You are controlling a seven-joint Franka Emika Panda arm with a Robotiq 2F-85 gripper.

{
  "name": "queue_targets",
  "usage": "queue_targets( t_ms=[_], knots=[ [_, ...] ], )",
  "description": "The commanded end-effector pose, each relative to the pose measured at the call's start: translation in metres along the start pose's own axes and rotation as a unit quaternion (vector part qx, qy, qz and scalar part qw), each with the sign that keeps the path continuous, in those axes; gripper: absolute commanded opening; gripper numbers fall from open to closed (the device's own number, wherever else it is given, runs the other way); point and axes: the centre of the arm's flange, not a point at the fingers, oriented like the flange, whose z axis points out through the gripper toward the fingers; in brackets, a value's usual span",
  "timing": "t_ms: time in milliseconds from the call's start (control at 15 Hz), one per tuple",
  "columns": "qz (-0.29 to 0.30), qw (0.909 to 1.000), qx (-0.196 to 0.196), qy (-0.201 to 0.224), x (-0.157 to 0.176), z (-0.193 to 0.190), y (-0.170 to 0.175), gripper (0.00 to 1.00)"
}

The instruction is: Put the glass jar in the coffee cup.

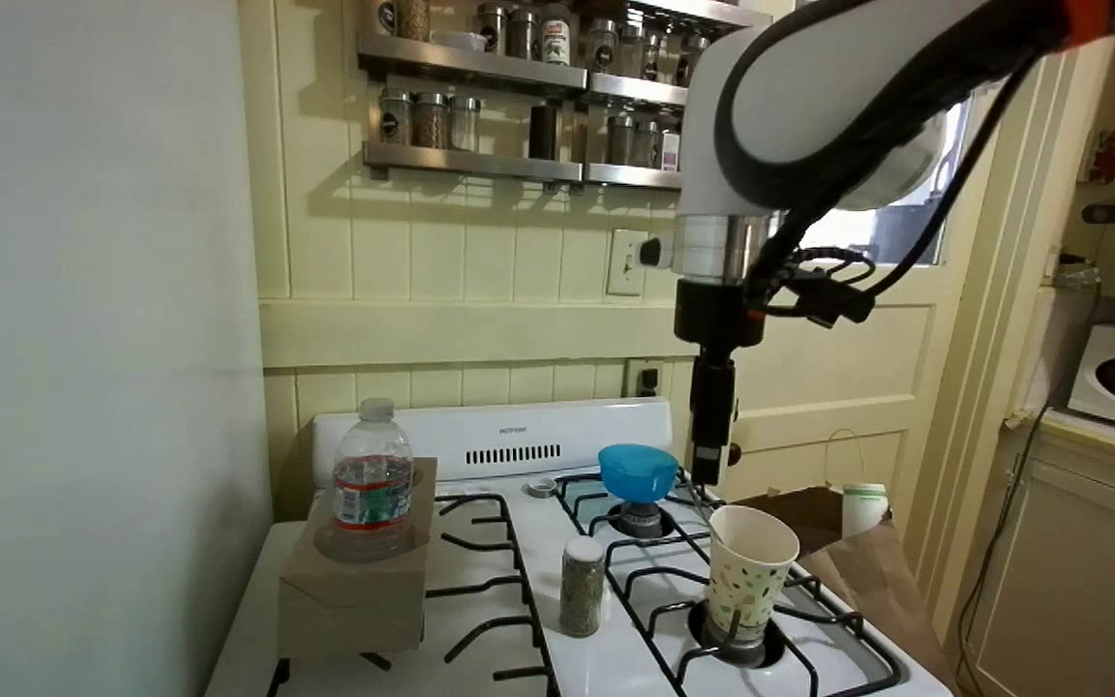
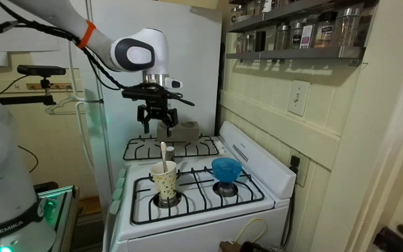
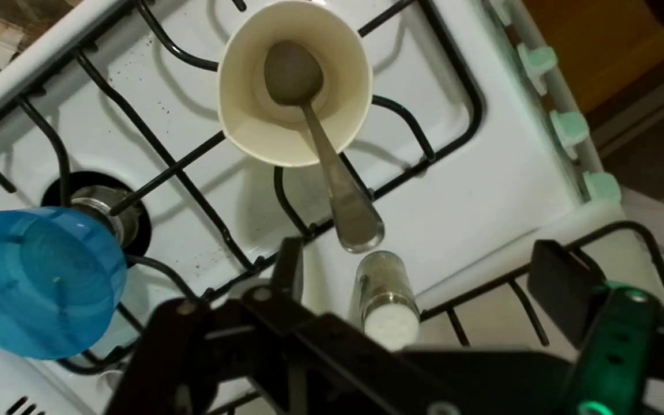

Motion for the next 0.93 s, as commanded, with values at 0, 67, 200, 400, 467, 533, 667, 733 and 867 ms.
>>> queue_targets(
  t_ms=[0, 67, 200, 400, 467, 533, 667, 733, 867],
  knots=[
    [-0.079, 0.9954, 0.009, -0.054, 0.046, 0.038, 0.030, 1.00],
    [-0.093, 0.9936, 0.007, -0.063, 0.054, 0.043, 0.030, 1.00],
    [-0.118, 0.9901, 0.000, -0.077, 0.069, 0.053, 0.031, 1.00],
    [-0.131, 0.9893, -0.005, -0.064, 0.087, 0.049, 0.023, 1.00],
    [-0.116, 0.9907, 0.000, -0.071, 0.073, 0.055, 0.020, 1.00],
    [-0.120, 0.9905, -0.002, -0.068, 0.080, 0.053, 0.019, 1.00],
    [-0.122, 0.9904, -0.005, -0.064, 0.085, 0.049, 0.019, 1.00],
    [-0.122, 0.9905, -0.006, -0.064, 0.085, 0.048, 0.020, 1.00],
    [-0.128, 0.9900, 0.002, -0.060, 0.096, 0.065, 0.019, 1.00]
  ],
)
